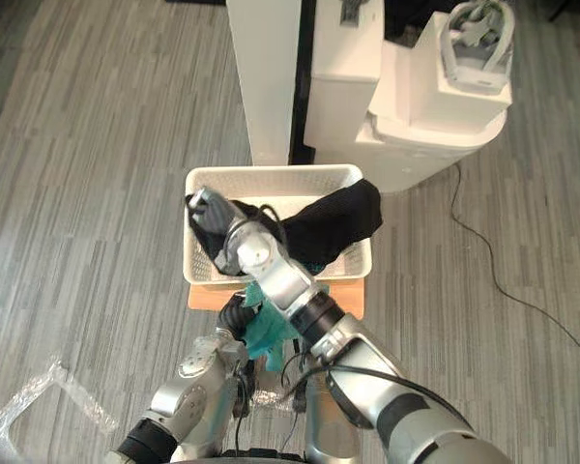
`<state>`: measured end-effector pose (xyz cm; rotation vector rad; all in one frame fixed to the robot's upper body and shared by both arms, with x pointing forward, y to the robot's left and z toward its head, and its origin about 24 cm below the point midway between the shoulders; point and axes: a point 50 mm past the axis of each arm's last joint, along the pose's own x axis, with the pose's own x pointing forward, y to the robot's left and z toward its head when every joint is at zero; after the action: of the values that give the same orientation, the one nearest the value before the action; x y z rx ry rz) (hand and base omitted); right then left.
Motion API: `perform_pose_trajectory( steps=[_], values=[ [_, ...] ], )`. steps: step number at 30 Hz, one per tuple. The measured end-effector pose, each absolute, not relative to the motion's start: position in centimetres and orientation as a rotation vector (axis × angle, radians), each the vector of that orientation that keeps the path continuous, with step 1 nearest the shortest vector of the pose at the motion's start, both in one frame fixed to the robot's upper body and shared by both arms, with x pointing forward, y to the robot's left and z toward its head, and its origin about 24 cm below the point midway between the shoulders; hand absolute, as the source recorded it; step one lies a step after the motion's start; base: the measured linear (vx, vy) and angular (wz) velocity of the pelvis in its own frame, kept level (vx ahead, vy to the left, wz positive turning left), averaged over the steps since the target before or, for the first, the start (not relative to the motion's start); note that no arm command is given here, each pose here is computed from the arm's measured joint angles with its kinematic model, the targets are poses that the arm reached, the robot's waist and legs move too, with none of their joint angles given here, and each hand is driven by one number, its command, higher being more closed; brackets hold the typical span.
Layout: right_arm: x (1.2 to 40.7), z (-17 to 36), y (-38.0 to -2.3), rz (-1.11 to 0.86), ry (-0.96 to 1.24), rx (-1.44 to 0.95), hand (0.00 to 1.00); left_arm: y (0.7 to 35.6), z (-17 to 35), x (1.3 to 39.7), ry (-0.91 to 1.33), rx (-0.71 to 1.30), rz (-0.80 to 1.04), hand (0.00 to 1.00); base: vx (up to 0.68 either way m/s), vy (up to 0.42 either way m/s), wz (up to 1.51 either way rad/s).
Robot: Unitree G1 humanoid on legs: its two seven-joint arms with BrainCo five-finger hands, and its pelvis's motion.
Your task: Tidy the bed and pick cloth on bed and put in laundry
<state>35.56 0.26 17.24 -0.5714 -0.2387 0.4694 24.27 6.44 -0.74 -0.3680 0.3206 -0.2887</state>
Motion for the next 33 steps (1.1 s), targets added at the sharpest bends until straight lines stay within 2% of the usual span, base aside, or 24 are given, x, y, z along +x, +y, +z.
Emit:
perform_pose_trajectory(
  steps=[7, 16, 17, 22, 33],
  values=[
    [38.7, 21.2, -5.6, 0.218, -0.26, -0.555, 1.0, 5.8, -0.4, 24.3, 0.305, -0.371, -0.347, 1.0, 0.01, 0.04, 0.04],
    [39.3, 19.8, -8.0, 0.187, -0.187, -0.37, 1.0, 5.6, 0.0, 24.5, 0.276, -0.375, -0.377, 1.0, 0.01, 0.021, -0.09],
    [39.2, 19.5, -8.2, 0.183, -0.184, -0.359, 0.0, 5.6, 0.0, 24.5, 0.269, -0.377, -0.379, 1.0, -0.01, 0.002, -0.09],
    [38.7, 17.5, -8.5, 0.208, -0.167, -0.329, 0.0, 5.7, 0.1, 24.5, 0.242, -0.377, -0.372, 1.0, -0.03, 0.0, -0.06],
    [36.1, 16.6, -5.8, 0.331, -0.248, -0.313, 0.0, 7.0, -1.0, 23.5, 0.256, -0.354, -0.33, 1.0, -0.02, -0.02, -0.03]
  ],
)
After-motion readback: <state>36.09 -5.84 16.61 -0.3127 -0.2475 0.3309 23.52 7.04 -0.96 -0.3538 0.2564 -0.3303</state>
